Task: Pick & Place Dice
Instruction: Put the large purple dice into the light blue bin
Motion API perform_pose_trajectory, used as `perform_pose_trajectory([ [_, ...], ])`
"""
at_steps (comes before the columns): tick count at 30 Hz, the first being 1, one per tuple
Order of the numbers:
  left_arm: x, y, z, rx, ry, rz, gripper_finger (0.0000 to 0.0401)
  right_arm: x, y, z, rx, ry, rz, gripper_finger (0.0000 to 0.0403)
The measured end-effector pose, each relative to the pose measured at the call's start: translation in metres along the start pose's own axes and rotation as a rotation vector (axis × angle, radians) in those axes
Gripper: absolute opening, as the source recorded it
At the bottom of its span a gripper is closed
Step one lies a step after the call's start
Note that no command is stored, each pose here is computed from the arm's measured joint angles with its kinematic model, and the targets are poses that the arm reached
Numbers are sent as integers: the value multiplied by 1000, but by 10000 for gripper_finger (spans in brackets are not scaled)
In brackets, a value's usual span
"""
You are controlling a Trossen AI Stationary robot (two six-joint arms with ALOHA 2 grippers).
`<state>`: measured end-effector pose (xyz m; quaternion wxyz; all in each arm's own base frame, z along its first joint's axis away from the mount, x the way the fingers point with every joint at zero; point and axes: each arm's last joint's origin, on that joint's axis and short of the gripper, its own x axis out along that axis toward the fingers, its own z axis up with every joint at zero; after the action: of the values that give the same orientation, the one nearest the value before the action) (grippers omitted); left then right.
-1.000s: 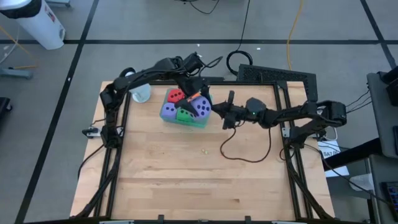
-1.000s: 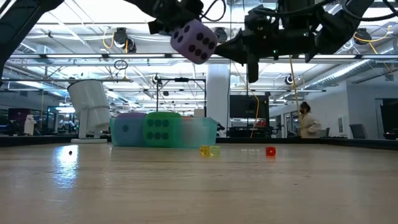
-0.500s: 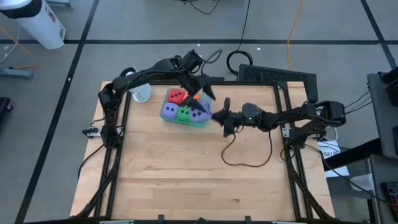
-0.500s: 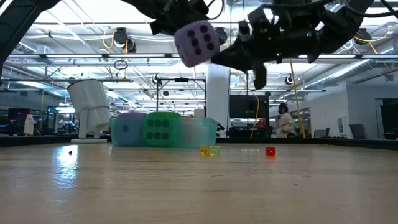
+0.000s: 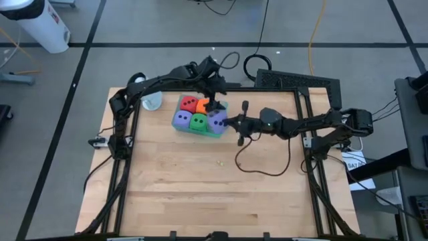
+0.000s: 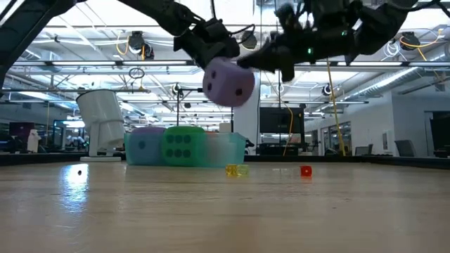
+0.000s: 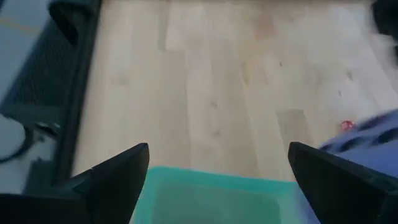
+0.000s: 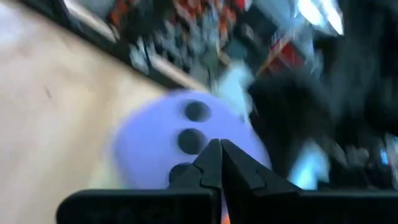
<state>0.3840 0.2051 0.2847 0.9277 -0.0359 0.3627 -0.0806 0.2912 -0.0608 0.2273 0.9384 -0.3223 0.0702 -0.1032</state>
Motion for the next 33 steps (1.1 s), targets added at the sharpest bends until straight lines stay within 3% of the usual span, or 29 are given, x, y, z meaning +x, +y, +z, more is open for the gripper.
perform_pose_trajectory([
  [6,14,-2,-17,-49,55,20,397,5,-4,-24,105,113,4,0],
  [10,19,-1,-24,-56,81,72,397,10,2,-47,146,202,66,0],
  [15,13,-1,-22,-31,107,156,397,14,1,-54,166,200,55,0],
  [23,-47,-17,3,73,37,386,397,13,2,-51,174,196,56,0],
  [28,-114,-68,21,124,-30,469,397,12,0,-50,173,199,53,0],
  [33,-151,-115,16,8,-14,549,361,11,0,-49,174,201,59,0],
])
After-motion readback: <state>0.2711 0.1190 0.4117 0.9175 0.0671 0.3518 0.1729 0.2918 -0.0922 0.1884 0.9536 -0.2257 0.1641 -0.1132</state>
